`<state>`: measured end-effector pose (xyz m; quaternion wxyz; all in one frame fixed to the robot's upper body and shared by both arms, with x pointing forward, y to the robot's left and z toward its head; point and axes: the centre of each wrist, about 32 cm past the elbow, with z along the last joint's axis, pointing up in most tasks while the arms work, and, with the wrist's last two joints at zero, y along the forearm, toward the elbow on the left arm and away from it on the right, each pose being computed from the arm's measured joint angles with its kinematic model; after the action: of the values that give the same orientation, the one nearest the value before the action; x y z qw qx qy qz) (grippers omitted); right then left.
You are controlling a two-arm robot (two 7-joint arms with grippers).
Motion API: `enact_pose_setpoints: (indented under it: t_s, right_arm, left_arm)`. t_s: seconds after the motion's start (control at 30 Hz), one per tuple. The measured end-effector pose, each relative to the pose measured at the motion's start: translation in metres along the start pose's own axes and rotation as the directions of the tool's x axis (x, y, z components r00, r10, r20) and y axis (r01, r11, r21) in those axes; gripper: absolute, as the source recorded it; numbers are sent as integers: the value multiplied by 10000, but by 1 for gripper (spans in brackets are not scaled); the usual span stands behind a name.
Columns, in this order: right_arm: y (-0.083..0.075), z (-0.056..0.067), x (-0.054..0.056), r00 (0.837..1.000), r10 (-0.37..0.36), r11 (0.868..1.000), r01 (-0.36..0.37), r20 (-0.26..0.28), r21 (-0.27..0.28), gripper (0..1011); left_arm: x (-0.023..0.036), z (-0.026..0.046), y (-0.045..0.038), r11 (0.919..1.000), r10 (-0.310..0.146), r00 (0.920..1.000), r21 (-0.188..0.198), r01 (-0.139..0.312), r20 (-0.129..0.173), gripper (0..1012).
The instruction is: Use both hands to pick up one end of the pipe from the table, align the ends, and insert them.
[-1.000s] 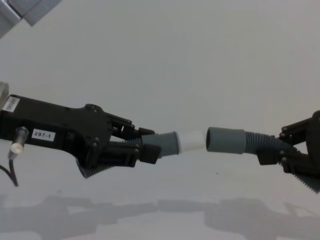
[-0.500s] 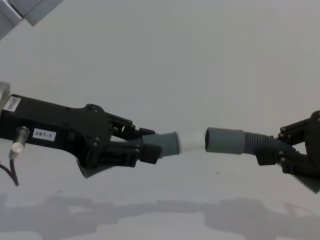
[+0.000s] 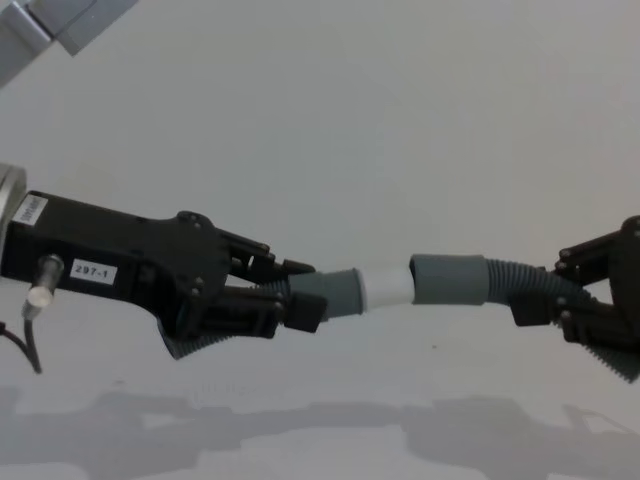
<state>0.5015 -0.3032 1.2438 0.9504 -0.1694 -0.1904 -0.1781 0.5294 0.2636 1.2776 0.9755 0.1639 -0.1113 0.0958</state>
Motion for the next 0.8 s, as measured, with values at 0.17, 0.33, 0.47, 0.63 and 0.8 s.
enact_pose_setpoints:
  t_s: [0.17,0.33,0.47,0.63,0.8]
  right_arm:
    - [-4,12,5,10000,32,10000,-32,40,28,179]
    - [-6,23,7,9999,70,10000,-71,74,41,179]
    - [-2,36,3,9998,149,9999,-149,100,78,179]
    - [-2,47,3,9997,211,9997,-213,139,100,179]
    - [-3,55,4,9995,268,9996,-270,161,105,179]
  left_arm:
    - [12,-2,-12,10000,-44,10000,13,44,-15,354]
    - [20,-3,-19,10000,-56,10000,14,56,-25,354]
    - [27,-3,-26,10000,-80,10000,-42,80,-26,354]
    - [34,-3,-25,9999,-90,10000,-93,91,3,354]
    - [41,-3,-17,9999,-98,9999,-137,99,39,354]
